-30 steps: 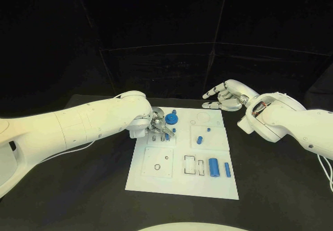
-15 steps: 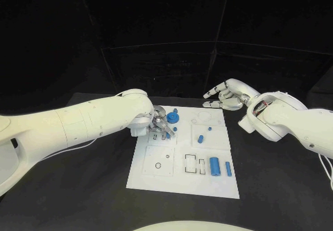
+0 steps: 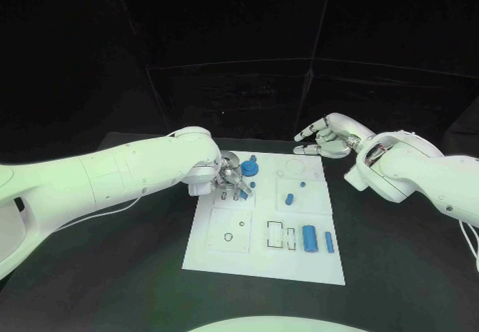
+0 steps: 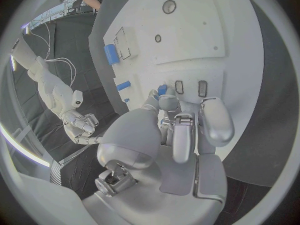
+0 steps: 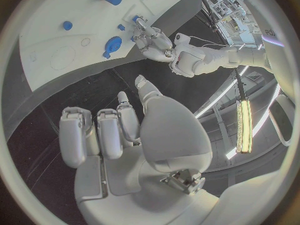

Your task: Assemble the parts on the task board

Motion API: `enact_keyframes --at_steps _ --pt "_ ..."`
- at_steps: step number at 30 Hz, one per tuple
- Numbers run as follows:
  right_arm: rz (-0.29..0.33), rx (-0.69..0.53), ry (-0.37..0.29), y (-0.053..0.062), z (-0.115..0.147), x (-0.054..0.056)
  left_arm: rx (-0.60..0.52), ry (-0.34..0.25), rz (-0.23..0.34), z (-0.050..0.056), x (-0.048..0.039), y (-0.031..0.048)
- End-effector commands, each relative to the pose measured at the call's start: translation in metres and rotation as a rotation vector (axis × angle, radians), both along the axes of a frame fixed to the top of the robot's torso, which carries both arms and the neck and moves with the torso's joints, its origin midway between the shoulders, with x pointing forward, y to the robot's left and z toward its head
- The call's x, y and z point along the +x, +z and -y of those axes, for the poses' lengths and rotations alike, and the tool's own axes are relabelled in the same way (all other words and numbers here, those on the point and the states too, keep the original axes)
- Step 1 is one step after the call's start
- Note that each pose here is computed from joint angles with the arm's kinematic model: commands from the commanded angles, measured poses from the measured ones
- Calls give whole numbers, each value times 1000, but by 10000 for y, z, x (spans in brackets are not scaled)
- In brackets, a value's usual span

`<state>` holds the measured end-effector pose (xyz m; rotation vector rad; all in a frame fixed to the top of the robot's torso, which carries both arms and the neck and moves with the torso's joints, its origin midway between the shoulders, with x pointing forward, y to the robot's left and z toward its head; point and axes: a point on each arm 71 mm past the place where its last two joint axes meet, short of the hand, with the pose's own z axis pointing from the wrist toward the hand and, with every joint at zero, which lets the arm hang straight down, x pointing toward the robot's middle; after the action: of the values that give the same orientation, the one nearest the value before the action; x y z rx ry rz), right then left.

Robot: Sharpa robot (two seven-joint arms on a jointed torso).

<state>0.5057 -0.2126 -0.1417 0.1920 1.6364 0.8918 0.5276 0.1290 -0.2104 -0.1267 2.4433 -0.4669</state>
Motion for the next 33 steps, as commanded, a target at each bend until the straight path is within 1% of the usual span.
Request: enact_keyframes --at_steps 1,6,10,20,22,26,33 --pt "-3 -11 5 6 -5 3 -52 8 -17 1 -19 6" --pt "-4 -13 4 3 2 6 -104 46 3 -51 -21 29" --pt "-5 -14 4 2 4 8 -146 65 21 -95 -41 51" --pt "-6 -16 0 0 25 11 -223 134 78 -264 -108 94" --pt "-6 -16 -1 0 29 12 -226 142 88 -290 -126 91" --pt "-7 -17 -2 -2 37 12 -215 160 102 -343 -187 55" --pt "-8 -18 -1 -4 43 18 -174 163 154 -360 -222 17"
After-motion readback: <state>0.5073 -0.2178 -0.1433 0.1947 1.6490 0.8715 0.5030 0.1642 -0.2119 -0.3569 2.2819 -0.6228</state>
